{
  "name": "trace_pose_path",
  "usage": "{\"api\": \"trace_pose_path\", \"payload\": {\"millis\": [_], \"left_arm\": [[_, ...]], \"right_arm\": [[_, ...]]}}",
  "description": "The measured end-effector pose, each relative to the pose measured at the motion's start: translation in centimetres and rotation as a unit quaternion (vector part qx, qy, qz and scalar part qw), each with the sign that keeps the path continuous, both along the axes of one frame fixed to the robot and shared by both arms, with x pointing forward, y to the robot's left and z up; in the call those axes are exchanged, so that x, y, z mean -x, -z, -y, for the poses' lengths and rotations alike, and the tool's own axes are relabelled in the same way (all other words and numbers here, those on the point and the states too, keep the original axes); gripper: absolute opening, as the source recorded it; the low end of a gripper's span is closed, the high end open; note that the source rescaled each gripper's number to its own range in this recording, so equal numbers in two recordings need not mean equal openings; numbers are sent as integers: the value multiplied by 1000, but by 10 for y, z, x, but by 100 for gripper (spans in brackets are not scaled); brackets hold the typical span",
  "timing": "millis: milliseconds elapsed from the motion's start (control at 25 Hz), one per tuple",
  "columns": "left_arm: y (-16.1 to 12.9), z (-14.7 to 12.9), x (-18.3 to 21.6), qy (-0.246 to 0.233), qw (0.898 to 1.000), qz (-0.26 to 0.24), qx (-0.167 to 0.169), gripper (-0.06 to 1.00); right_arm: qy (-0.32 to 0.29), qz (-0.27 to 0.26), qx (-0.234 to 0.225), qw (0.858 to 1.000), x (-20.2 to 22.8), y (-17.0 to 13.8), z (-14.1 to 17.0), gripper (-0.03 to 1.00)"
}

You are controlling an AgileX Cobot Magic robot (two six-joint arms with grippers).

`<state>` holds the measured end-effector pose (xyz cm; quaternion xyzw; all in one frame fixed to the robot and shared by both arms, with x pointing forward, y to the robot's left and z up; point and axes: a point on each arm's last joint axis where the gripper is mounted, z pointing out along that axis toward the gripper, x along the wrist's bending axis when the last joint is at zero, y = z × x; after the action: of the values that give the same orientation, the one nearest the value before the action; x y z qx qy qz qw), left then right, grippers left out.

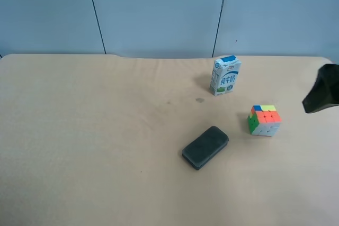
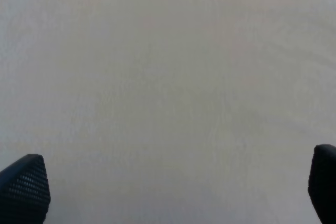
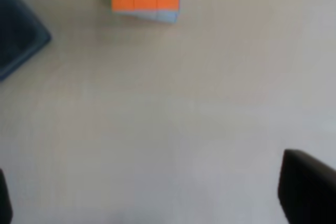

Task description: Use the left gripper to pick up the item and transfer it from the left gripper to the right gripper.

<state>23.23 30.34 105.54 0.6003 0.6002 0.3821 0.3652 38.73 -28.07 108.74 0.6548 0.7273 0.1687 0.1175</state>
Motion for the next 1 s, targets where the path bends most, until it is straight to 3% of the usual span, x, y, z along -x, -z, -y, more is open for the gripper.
{"api": "trace_pose_path", "payload": {"millis": [160,360,520,720,1000], "left_arm": [[0,0,0,0,1000,0,0,100],[0,0,0,0,1000,0,0,100],[0,0,0,0,1000,0,0,100],[0,0,0,0,1000,0,0,100],[0,0,0,0,1000,0,0,100]], "right_arm": [[-4,84,2,996,45,-25,5,100],[-2,196,4,981,99,-38,11,100],[0,231,5,973,125,-11,14,100],[3,316,-2,949,143,16,16,100],[0,338,-6,941,155,34,16,100]]}}
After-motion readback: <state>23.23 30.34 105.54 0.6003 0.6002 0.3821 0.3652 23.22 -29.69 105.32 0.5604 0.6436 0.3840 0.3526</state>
